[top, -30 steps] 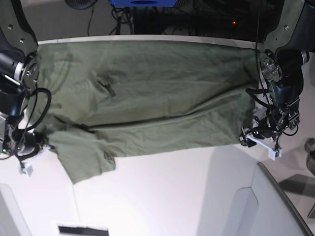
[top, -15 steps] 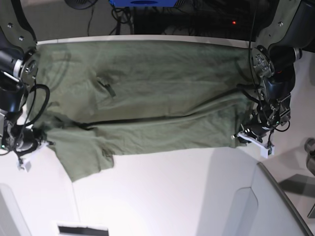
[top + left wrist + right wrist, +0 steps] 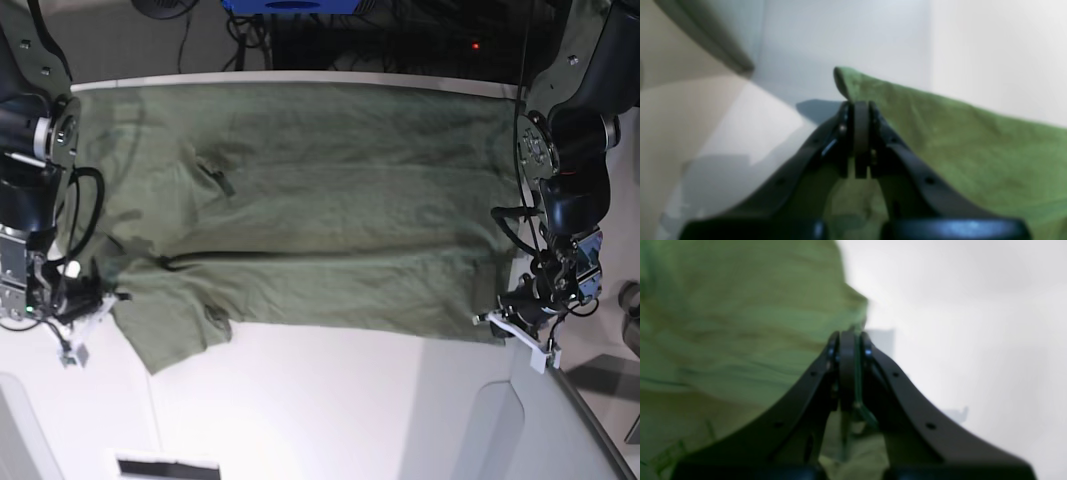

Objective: Layout the t-shirt on the table in an organized manner, then fold the t-shirt properly
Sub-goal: 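Slide both grippers along the side edges toward the hem corners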

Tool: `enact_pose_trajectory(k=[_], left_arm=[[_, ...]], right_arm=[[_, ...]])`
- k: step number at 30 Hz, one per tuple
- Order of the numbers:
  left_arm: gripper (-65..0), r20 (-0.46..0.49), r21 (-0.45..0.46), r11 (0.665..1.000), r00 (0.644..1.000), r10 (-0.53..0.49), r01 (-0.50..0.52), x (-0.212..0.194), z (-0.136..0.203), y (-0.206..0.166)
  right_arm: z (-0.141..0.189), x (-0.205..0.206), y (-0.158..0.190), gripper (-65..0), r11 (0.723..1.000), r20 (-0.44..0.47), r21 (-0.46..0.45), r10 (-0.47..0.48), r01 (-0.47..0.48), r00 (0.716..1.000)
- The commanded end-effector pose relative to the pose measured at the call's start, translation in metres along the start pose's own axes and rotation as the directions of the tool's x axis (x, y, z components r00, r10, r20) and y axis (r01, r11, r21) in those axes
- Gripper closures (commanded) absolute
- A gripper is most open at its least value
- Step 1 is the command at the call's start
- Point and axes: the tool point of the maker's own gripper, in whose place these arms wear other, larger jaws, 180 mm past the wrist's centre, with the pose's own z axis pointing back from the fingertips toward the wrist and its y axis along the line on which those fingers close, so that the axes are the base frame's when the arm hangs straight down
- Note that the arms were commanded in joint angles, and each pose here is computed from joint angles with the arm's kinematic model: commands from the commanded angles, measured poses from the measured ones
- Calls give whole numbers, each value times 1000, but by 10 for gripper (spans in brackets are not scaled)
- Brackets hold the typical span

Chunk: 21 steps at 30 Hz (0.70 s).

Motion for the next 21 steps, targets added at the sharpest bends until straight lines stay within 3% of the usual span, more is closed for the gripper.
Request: enact_pose_trajectory(k=[1,8,13,21], left_arm=[[0,92,5,1000,996,-14,14,39,6,3],[0,108,28,997,992,-72,69,52,19,6],[0,130,-9,1000,992,-4,5,54,28,4],[0,162,-7,1000,987,-13,14,57,41,9]], right_arm=[[10,29,-11,0,1000,76,-23,5,-3,997],[13,47,-12,0,1000,166,-25,6,-2,986],[14,47,-19,0,999,215,-37,15,-7,977],[15,49,-21,0,999,325,-40,18,-6,946]])
